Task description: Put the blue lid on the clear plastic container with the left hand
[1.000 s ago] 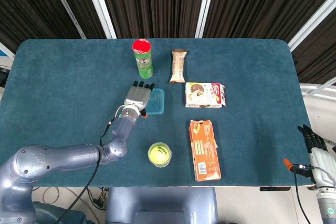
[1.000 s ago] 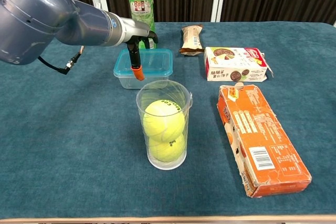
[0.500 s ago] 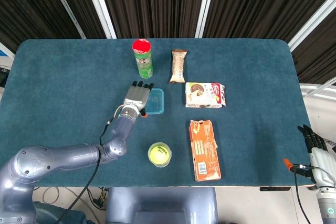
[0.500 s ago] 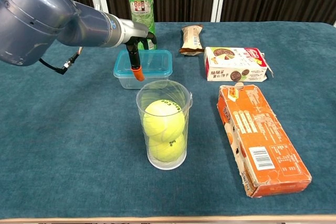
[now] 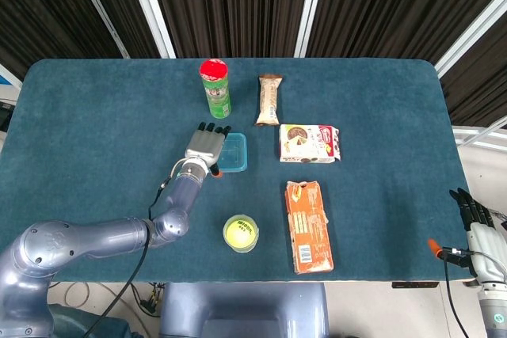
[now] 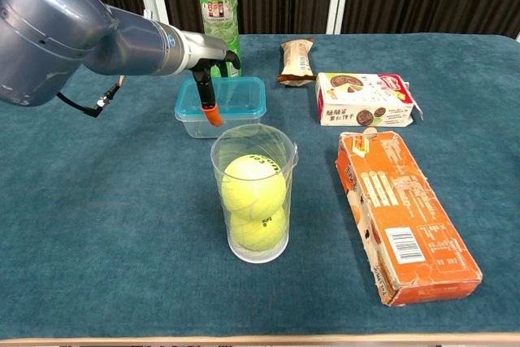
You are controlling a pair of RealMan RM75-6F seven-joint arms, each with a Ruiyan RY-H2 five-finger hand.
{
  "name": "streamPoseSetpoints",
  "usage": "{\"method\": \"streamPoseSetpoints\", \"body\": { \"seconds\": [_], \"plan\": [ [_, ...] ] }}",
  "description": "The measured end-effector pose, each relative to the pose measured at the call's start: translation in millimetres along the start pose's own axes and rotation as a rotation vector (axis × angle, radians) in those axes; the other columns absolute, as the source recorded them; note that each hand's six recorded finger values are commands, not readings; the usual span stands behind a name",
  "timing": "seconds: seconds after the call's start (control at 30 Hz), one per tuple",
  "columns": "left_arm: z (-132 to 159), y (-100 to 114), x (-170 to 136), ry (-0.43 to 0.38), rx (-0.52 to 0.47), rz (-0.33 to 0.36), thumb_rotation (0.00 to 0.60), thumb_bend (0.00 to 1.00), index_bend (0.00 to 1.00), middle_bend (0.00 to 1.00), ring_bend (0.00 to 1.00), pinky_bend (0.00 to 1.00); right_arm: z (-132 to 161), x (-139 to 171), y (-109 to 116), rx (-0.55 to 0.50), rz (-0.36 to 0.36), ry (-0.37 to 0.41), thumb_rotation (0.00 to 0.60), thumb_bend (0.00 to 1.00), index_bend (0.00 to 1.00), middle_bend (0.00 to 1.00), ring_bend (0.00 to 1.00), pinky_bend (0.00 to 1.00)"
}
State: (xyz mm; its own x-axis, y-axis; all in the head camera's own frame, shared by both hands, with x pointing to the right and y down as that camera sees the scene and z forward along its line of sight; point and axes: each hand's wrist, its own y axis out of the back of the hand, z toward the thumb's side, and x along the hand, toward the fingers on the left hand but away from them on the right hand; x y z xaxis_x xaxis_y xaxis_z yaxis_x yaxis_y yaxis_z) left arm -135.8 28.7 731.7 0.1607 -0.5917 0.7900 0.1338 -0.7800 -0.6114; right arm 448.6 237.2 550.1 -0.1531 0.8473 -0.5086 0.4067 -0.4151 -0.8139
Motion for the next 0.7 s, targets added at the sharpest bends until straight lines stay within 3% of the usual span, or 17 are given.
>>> {"method": "streamPoseSetpoints", "body": {
  "seconds": [0.27,0.7],
  "plan": [
    [-2.2,1.2,0.2,0.002,0.003,0.004,0.600,0.18,0.05,0.13,0.00,0.03,0.1,-0.1,-0.2,-0.002,0.001,-0.001,0.600,0.29,0.07,0.00,0.00,0.00],
    [-0.3,6.2,-2.9,-0.017,0.006,0.031,0.600,0.16,0.03,0.11,0.00,0.03,0.1,0.1,-0.8,-0.002,0.004,-0.001,0.600,0.29,0.07,0.00,0.00,0.00]
  ]
}}
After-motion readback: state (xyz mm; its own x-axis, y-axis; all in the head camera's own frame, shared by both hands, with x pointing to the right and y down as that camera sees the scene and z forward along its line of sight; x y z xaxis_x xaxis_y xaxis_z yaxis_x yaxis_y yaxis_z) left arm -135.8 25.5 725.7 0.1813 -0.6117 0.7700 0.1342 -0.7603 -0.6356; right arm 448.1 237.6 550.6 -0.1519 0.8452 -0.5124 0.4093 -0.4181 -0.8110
